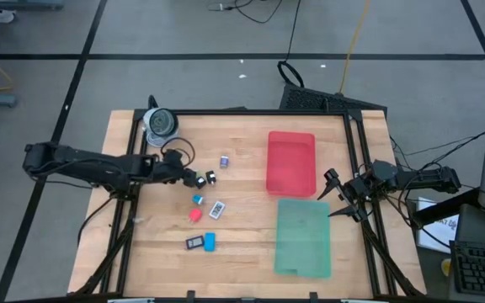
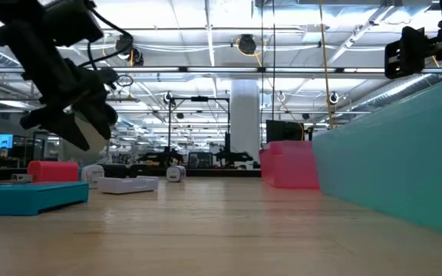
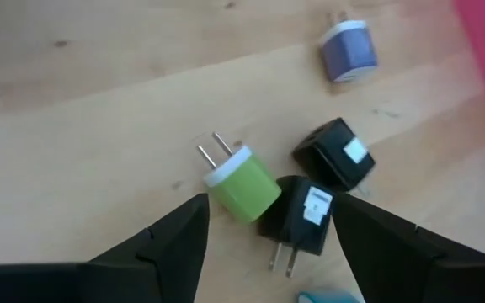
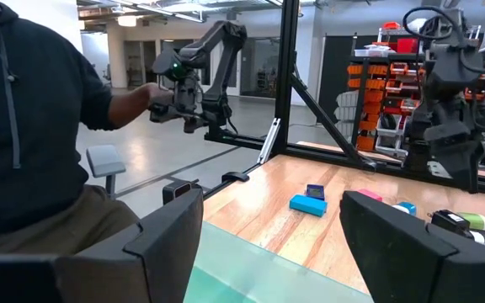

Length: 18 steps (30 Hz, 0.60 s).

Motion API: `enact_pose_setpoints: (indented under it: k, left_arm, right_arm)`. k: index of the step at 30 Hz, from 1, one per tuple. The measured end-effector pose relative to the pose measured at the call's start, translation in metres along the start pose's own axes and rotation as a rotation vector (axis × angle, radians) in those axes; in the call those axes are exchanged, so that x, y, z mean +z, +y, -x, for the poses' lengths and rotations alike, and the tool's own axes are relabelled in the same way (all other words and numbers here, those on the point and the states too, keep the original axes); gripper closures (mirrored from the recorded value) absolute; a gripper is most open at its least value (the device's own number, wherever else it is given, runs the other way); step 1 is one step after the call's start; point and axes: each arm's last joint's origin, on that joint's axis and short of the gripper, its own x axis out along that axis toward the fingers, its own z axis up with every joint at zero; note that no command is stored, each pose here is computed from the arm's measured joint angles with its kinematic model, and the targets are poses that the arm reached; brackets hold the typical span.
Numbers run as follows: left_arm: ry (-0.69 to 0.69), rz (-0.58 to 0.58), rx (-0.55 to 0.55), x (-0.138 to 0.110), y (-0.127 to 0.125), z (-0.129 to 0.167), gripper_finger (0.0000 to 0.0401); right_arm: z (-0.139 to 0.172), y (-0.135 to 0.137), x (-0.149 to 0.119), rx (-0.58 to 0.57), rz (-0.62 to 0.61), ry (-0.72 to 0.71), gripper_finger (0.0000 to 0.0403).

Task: Pick & Place Office items
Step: Put the green charger adapter into the red bin

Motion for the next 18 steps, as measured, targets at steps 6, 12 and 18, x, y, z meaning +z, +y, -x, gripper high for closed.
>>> enact_pose_setpoints:
  k: [6,12,18]
  left_arm:
    - [0.088,-0.005,0.120,0.002,-0.008,-0.027,0.0170]
    - [0.121,0.003,0.224,0.004,-0.009,-0.050,0.0188]
    - [0.136,0.000,0.266,0.004,-0.008,-0.060,0.0203]
  right_arm:
    - [0.000,0.000,0.000,0.000,0.000,0.000,0.0135]
    - [0.000,0.000,0.000,0.000,0.000,0.000,0.0135]
    - [0.000,0.000,0.000,0.000,0.000,0.000,0.0135]
